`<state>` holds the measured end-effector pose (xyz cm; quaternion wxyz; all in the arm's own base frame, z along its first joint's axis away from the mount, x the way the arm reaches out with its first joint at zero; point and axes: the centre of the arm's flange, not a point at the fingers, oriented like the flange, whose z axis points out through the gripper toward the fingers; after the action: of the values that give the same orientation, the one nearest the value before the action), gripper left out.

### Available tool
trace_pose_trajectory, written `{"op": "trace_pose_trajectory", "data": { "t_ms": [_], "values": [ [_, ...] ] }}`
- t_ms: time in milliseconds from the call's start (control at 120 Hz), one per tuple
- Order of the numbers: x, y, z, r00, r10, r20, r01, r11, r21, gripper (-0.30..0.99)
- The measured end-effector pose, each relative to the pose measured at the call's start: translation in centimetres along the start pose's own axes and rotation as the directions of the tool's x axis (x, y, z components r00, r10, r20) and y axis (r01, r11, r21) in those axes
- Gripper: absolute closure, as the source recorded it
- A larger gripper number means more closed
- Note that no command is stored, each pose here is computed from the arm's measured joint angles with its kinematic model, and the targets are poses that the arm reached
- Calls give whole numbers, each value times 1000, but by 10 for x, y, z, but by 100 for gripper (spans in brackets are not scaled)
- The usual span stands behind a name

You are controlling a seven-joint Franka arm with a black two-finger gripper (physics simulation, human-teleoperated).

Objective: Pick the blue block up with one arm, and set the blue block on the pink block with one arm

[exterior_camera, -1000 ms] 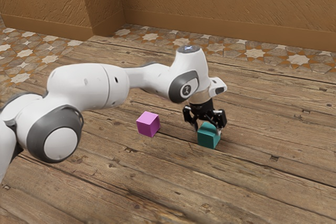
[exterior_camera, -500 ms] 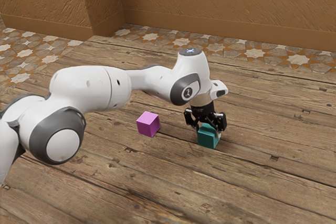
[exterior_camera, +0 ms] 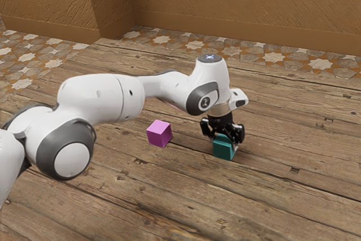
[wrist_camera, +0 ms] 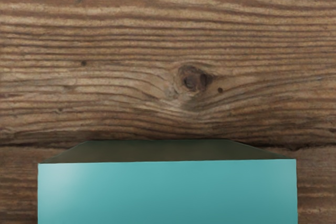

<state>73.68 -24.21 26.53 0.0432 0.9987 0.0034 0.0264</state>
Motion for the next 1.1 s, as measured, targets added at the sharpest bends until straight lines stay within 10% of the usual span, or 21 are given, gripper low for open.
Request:
{"op": "trace_pose_trajectory", "data": {
  "t_ms": [467, 733, 908, 1100],
  "values": [
    [-8, -2, -35, 1000, -2, 4, 2, 999, 39, 36],
    [-106, -34, -147, 1000, -11, 21, 9, 995, 96, 35],
    [-161, -92, -166, 995, -82, 50, 75, 988, 137, 35],
    [-134, -169, -161, 977, -210, 26, 203, 966, 160, 35]
  ]
}}
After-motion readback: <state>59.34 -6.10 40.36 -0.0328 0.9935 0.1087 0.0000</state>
